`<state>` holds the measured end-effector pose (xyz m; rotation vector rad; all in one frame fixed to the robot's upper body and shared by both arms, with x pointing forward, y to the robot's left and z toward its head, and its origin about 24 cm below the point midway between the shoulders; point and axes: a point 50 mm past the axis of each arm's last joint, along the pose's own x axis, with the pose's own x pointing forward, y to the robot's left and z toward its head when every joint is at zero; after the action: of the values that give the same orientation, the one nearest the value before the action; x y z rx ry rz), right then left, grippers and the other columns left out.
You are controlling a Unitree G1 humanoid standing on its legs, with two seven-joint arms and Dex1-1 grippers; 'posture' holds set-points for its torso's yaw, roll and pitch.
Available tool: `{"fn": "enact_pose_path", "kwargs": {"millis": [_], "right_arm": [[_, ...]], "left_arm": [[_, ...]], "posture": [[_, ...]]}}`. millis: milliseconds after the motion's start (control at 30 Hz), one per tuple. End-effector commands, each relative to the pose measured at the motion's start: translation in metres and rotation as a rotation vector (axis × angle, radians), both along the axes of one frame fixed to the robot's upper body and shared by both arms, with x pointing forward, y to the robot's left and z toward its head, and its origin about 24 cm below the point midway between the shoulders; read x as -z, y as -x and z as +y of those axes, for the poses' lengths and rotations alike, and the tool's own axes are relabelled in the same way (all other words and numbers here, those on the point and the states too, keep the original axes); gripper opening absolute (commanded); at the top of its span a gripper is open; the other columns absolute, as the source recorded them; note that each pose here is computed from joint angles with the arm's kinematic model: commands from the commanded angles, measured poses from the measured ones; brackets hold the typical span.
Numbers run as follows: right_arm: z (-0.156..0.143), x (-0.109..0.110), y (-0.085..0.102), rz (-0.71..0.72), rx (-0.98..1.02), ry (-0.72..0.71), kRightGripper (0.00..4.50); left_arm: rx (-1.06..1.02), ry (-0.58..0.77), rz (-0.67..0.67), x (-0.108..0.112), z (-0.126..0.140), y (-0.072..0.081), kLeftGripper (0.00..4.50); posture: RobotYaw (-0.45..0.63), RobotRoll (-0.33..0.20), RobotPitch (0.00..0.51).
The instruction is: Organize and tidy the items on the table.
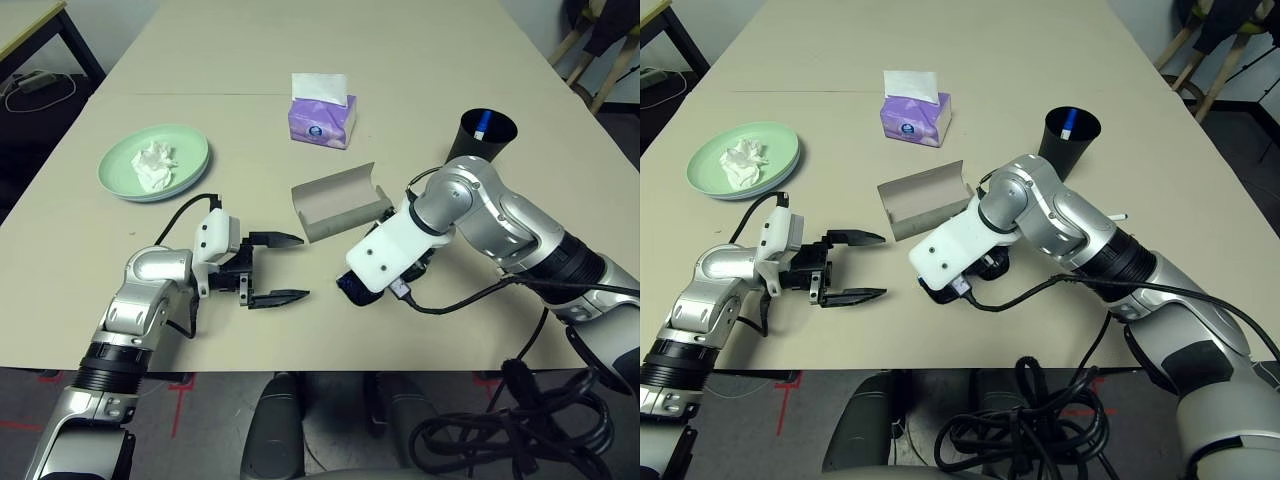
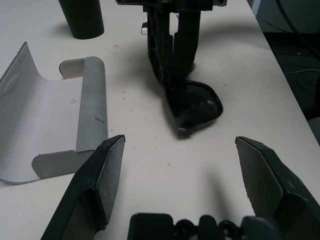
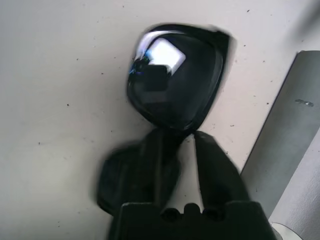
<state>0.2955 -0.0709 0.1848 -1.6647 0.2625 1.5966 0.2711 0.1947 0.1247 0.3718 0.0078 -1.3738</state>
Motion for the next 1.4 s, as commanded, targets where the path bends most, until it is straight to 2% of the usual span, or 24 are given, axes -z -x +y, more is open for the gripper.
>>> {"fn": "enact_pose_path", "kwargs": {"millis": [33,400,600,767,900,1133,1400], "right_arm": [[-0.002,0.003,0.001,0.009,-0.004,0.012,0.34],[-0.007,-0.014,-0.004,-0.014,0.006,-0.013,0.35],[-0.009,-0.038,-0.007,-0.040,0.022,-0.072,0.35],[0.001,-0.067,-0.020,-0.093,0.072,-0.191,0.35],[0.011,-0.078,-0.033,-0.123,0.111,-0.257,0.35],[0.028,-0.077,-0.057,-0.159,0.169,-0.311,0.35],[0.034,-0.063,-0.070,-0.209,0.170,-0.297,0.35]], "left_arm": [[0.017,-0.031,0.009,0.005,-0.001,0.003,4.50],[0.011,-0.031,0.007,0.004,0.000,0.000,4.50],[0.006,-0.026,-0.001,0.001,0.001,-0.001,4.50],[-0.043,-0.016,-0.009,-0.005,0.004,-0.004,4.50],[-0.072,-0.014,-0.006,-0.006,0.005,-0.004,4.50],[-0.089,-0.005,-0.031,-0.011,0.007,-0.003,4.50],[-0.107,0.045,-0.054,-0.017,0.005,-0.002,4.50]], "posture": [[0.15,0.000,0.178],[0.14,0.000,0.161],[0.14,0.000,0.154],[0.14,0.000,0.153],[0.16,0.000,0.152],[0.18,0.000,0.147],[0.20,0.000,0.146]]}}
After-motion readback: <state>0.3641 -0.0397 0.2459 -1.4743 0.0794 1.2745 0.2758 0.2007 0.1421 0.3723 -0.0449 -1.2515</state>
